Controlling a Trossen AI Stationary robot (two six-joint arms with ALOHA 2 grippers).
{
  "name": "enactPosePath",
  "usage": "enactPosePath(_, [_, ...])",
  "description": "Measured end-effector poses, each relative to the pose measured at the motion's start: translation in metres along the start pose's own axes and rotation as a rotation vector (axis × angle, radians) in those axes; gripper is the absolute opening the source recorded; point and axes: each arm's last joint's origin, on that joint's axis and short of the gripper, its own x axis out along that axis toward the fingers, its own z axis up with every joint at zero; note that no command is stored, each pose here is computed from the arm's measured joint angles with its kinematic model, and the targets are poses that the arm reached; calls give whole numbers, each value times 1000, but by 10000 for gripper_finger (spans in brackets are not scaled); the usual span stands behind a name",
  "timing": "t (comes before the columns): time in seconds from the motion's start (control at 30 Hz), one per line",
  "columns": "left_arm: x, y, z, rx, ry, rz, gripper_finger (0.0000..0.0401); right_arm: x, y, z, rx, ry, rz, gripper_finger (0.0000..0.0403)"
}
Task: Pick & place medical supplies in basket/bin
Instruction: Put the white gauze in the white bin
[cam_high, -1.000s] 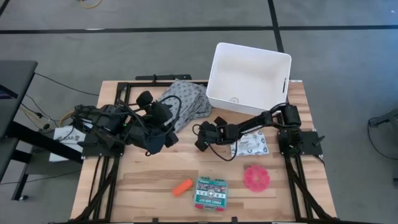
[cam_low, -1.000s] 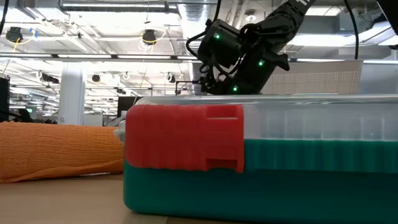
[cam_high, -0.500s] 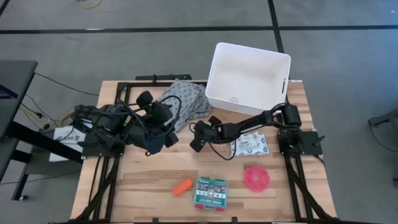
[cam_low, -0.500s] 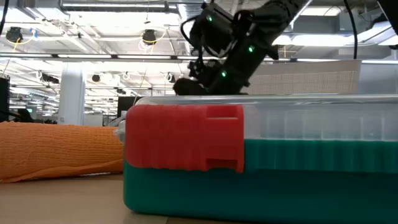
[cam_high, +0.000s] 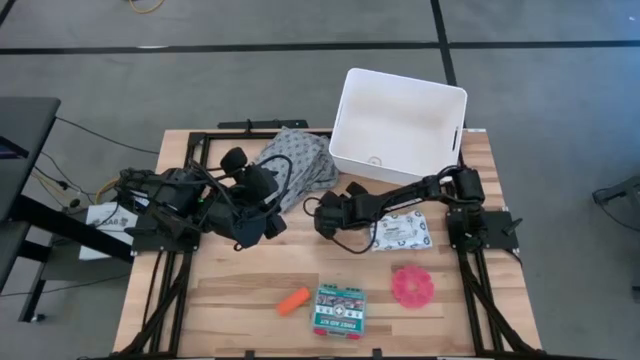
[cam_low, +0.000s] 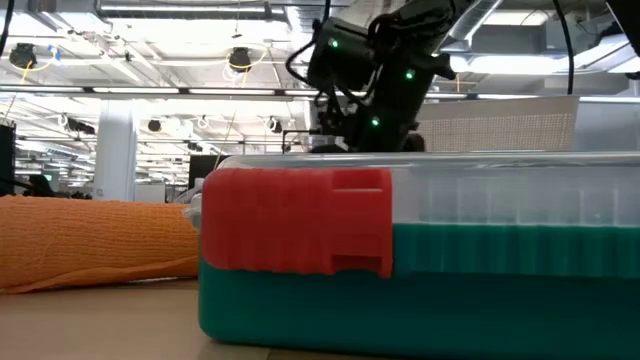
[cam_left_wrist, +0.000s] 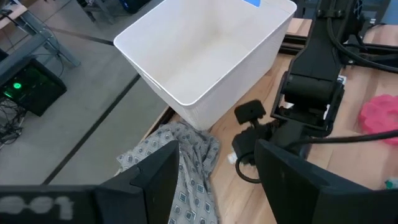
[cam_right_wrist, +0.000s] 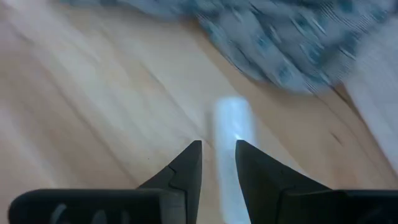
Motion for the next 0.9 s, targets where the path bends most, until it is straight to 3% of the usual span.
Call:
enactPosePath(0.3, [0, 0, 0, 4, 1, -1, 201, 4, -7, -3, 38, 19, -64, 93])
enactPosePath(0.67, [0, 0, 0, 4, 6, -10, 201, 4, -6, -4, 36, 53, -15, 94])
enactPosePath(0.9, [0, 0, 0, 3, 8, -12, 201, 9, -13, 0, 57, 58, -30, 127])
